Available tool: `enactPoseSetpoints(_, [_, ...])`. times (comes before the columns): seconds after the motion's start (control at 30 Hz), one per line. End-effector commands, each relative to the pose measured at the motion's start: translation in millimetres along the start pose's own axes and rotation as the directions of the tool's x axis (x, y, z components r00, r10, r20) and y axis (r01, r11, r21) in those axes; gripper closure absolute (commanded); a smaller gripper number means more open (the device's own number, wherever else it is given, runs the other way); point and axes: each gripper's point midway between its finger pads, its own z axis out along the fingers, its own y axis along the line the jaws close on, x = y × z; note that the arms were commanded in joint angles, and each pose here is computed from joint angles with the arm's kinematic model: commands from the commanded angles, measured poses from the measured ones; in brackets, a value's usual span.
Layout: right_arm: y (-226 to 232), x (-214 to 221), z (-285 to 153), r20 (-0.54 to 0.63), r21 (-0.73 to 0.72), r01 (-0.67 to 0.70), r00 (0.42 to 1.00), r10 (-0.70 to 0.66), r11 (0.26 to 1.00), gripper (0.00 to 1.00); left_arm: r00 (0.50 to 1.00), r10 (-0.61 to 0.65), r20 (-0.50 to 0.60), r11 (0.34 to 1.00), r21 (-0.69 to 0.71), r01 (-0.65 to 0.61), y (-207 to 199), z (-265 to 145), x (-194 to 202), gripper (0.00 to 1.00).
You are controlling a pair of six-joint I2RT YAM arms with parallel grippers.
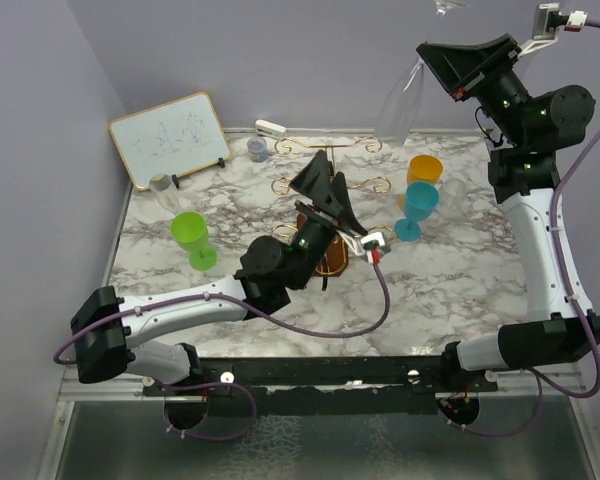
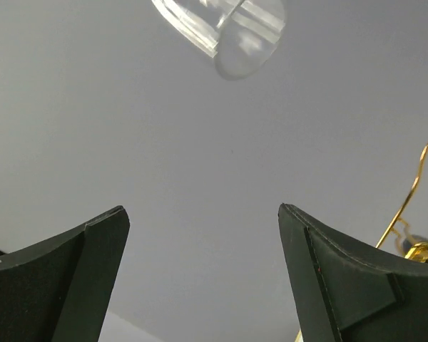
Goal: Place the wine glass upside down on the wine glass rack
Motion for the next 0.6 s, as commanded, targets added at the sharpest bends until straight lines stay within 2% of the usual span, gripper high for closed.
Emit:
enactPoseSetpoints(0.0, [-36.2, -24.2, -7.8, 0.005, 0.159, 0.155, 0.987, -0.158, 0.975, 0.99, 0.917, -0.227, -0.327, 0.958, 0.094, 0.271, 11.8, 5.1, 65.5, 0.11])
enactPoseSetpoints(0.17, [-77.5, -28.6, -35.2, -0.029, 0.312, 0.265, 0.963, -0.269, 0.913, 0.99, 0.786, -0.409, -0.464, 0.872, 0.055, 0.487, 51.3, 3.8, 104.4, 0.09])
enactPoseSetpoints(0.3, [-110.8, -7.0, -61.7, -0.059, 0.404, 0.319, 0.944, -0.323, 0.857, 0.99, 0.663, -0.559, -0.497, 0.75, 0.039, 0.661, 78.1, -7.0, 116.0, 0.07])
enactPoseSetpoints(0.4, [-128.2, 17.6, -85.0, -0.056, 0.419, 0.356, 0.928, -0.368, 0.835, 0.99, 0.593, -0.62, -0.514, 0.696, -0.012, 0.718, 94.5, -14.7, 131.1, 0.01])
enactPoseSetpoints(0.5, [-137.2, 34.8, -100.4, -0.059, 0.414, 0.402, 0.907, -0.417, 0.817, 0.99, 0.466, -0.691, -0.552, 0.591, -0.061, 0.804, 99.0, -28.5, 150.2, 0.0])
enactPoseSetpoints(0.57, [-142.6, 47.2, -103.4, -0.103, 0.39, 0.435, 0.896, -0.431, 0.811, 0.99, 0.43, -0.705, -0.564, 0.547, -0.047, 0.836, 97.5, -40.2, 152.5, 0.0])
